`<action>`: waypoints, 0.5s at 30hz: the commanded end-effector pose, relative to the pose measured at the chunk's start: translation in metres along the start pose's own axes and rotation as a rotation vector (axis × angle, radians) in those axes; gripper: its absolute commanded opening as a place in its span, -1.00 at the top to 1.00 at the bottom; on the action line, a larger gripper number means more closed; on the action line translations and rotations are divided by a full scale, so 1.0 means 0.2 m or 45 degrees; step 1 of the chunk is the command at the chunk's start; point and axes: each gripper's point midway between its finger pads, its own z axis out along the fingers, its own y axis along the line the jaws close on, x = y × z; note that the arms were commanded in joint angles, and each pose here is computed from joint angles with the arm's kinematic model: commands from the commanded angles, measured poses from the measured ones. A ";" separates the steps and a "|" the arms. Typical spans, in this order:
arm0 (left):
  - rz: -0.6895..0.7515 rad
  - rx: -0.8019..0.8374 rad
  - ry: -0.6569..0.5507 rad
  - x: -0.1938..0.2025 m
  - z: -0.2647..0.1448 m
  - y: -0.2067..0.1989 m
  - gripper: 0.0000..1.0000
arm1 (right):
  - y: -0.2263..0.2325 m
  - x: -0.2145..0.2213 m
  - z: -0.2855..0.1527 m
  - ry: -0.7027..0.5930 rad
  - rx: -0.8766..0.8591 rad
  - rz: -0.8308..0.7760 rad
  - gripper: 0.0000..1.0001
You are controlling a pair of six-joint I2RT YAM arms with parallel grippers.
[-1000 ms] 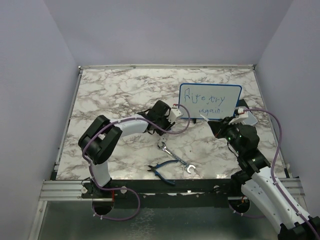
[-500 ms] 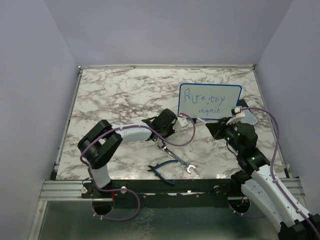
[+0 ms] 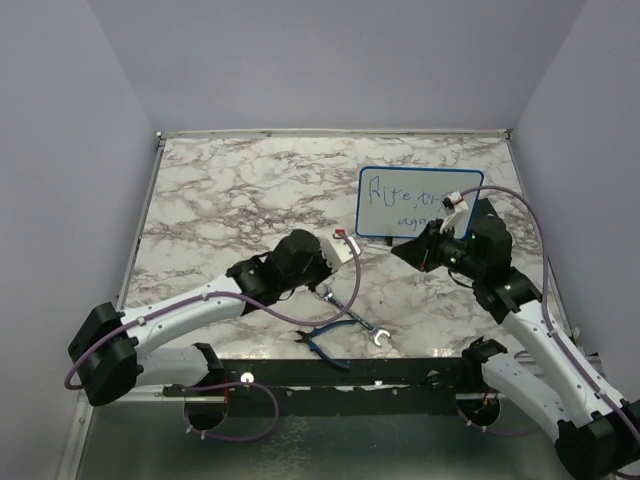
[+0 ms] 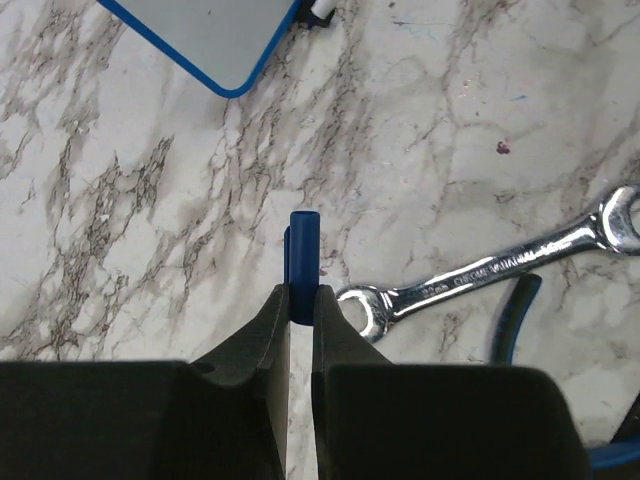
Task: Write a sentence on the whiteboard
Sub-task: Close the whiteboard marker at the center of the board.
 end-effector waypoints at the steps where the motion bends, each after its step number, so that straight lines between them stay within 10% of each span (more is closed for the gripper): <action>1: -0.028 0.072 -0.035 0.02 -0.12 -0.11 1.00 | 0.14 0.01 -0.06 0.168 -0.177 0.048 0.99; 15: 0.017 0.276 -0.218 -0.11 -0.33 -0.34 1.00 | 0.37 0.17 -0.24 0.533 -0.523 0.264 0.99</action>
